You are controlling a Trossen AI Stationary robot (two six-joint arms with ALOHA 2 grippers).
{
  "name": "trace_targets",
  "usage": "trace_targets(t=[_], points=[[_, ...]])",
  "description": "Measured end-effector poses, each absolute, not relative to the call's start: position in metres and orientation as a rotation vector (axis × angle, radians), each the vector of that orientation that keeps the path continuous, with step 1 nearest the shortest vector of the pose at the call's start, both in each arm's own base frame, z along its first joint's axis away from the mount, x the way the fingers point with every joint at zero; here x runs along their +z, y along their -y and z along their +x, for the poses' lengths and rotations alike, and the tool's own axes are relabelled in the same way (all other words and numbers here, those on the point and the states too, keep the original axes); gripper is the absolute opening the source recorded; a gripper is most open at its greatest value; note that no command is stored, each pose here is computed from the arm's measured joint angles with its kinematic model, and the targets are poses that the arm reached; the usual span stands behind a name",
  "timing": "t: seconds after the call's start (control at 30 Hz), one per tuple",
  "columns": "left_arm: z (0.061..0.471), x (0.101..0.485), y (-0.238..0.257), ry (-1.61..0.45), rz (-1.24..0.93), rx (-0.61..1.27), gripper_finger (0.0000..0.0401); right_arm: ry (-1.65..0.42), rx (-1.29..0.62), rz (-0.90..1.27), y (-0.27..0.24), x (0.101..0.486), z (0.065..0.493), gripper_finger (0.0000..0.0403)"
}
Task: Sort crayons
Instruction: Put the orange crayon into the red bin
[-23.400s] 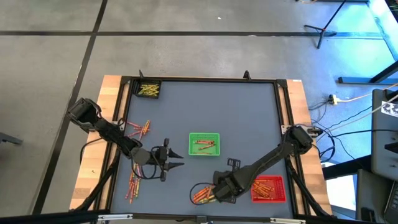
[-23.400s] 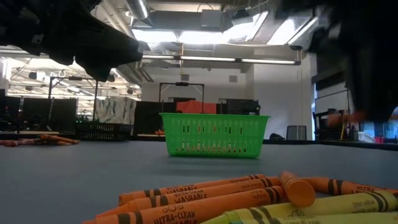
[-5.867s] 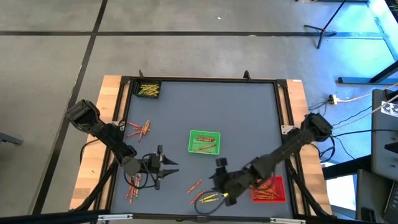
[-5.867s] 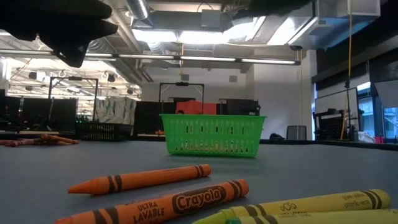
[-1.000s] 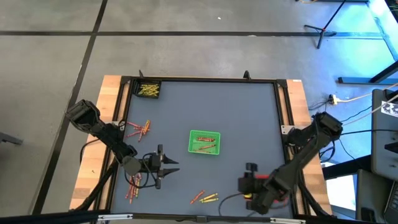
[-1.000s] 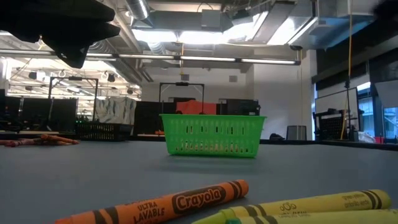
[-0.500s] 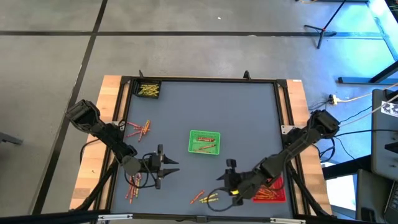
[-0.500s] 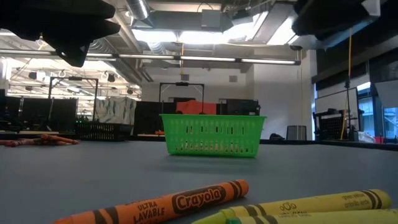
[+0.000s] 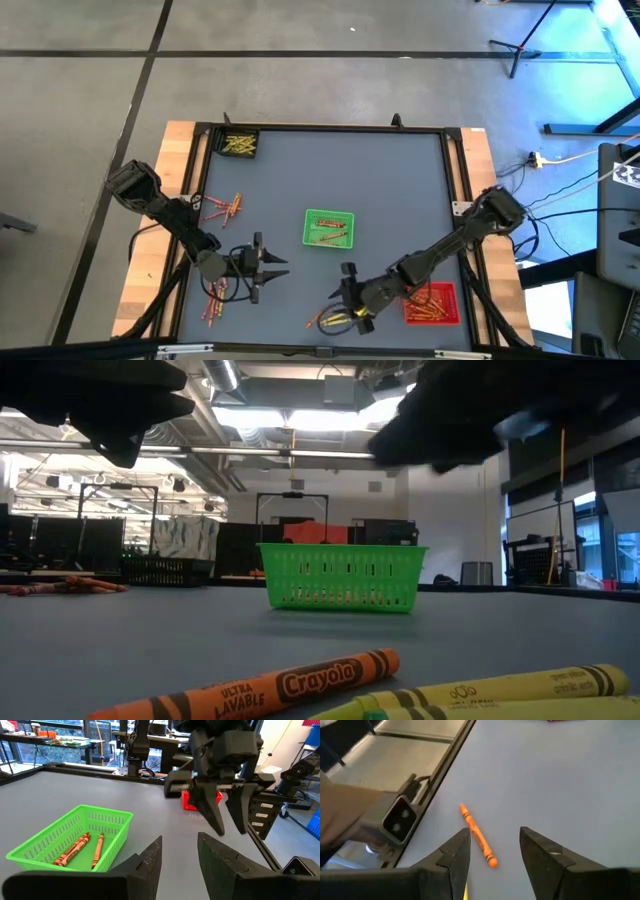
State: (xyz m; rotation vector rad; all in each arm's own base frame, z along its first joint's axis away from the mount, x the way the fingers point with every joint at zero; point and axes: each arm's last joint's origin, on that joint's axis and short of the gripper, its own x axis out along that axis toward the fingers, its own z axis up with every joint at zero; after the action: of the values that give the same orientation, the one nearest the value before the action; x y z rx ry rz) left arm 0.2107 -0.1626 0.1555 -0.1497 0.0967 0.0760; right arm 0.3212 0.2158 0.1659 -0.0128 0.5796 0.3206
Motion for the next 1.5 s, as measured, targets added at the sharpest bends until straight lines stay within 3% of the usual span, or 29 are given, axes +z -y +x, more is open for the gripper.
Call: trace_targets(t=[0.4,0.8,0.93,1.2,1.5], points=[[0.211,0.155,0.163,-0.097,-0.149,0.076,0.0110,-0.620,0.420,0.028,-0.210,0.127,0.344,0.0169],[0.211,0.155,0.163,-0.097,-0.148,0.076,0.0110,-0.657,0.400,-0.028,-0.209,0.095,0.353,0.0166],[0.211,0.155,0.163,-0.097,-0.148,0.077,0.0110,-0.665,0.392,-0.039,-0.209,0.094,0.353,0.0130],[0.211,0.155,0.163,-0.097,-0.148,0.076,0.0110,-0.676,0.405,-0.087,-0.209,0.092,0.352,0.0014],[0.211,0.155,0.163,-0.097,-0.148,0.076,0.0110,-0.671,0.411,-0.098,-0.209,0.097,0.350,0.0024]])
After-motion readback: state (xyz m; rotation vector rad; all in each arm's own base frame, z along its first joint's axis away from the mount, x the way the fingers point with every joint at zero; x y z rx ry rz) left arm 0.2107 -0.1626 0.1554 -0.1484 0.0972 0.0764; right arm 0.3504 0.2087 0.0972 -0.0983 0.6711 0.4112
